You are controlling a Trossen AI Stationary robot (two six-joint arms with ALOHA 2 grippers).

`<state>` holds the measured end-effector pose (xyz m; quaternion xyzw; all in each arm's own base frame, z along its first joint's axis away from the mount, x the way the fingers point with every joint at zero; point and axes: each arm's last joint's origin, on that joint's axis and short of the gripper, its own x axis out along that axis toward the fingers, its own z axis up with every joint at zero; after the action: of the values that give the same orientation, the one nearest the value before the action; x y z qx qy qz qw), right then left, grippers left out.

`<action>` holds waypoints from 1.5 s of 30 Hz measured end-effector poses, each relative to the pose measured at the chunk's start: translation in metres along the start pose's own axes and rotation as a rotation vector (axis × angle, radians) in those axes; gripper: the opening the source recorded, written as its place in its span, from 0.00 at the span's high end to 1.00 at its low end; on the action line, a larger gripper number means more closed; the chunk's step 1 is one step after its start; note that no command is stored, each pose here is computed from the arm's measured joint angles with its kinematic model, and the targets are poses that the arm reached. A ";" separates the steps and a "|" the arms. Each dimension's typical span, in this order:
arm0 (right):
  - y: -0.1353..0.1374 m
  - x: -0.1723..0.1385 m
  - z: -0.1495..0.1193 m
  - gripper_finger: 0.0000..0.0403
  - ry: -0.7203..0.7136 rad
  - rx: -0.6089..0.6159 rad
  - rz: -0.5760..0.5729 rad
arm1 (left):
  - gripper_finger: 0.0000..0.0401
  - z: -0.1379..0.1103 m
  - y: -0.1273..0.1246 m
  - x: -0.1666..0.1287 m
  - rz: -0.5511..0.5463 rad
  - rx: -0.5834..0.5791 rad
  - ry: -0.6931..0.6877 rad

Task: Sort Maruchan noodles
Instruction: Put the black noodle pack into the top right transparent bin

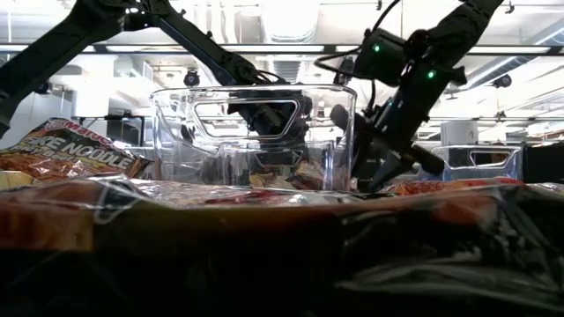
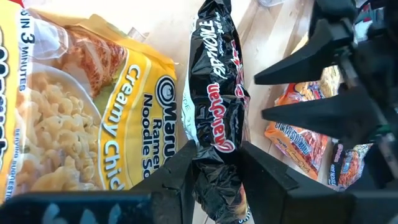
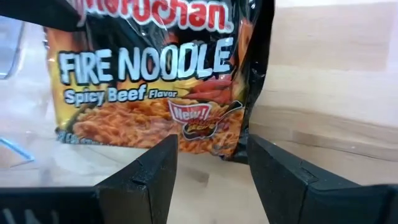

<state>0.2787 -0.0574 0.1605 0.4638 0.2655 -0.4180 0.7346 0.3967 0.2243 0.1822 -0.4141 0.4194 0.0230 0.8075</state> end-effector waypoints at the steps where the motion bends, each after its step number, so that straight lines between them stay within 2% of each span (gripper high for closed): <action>1: -0.001 -0.003 0.001 0.55 0.001 -0.002 -0.004 | 0.77 0.000 0.000 0.000 0.000 0.000 0.000; 8: -0.008 -0.021 0.003 0.55 0.024 -0.020 -0.060 | 0.77 0.002 0.004 -0.004 0.003 -0.011 -0.010; 19: -0.011 -0.034 0.006 0.55 0.027 -0.025 -0.074 | 0.77 0.022 0.001 -0.033 -0.014 0.011 -0.056; 29: -0.011 -0.036 0.007 0.55 0.025 -0.047 -0.066 | 0.77 0.025 -0.006 -0.088 0.028 0.076 -0.092; 36: -0.010 -0.036 0.007 0.55 0.024 -0.084 -0.063 | 0.77 0.012 -0.022 -0.141 0.187 0.131 -0.142; 45: -0.010 -0.036 0.007 0.55 0.024 -0.083 -0.062 | 0.77 -0.017 -0.067 -0.205 0.357 0.221 -0.239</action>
<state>0.2513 -0.0526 0.1870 0.4296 0.3056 -0.4236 0.7366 0.2782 0.2327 0.3633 -0.2371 0.3874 0.1683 0.8749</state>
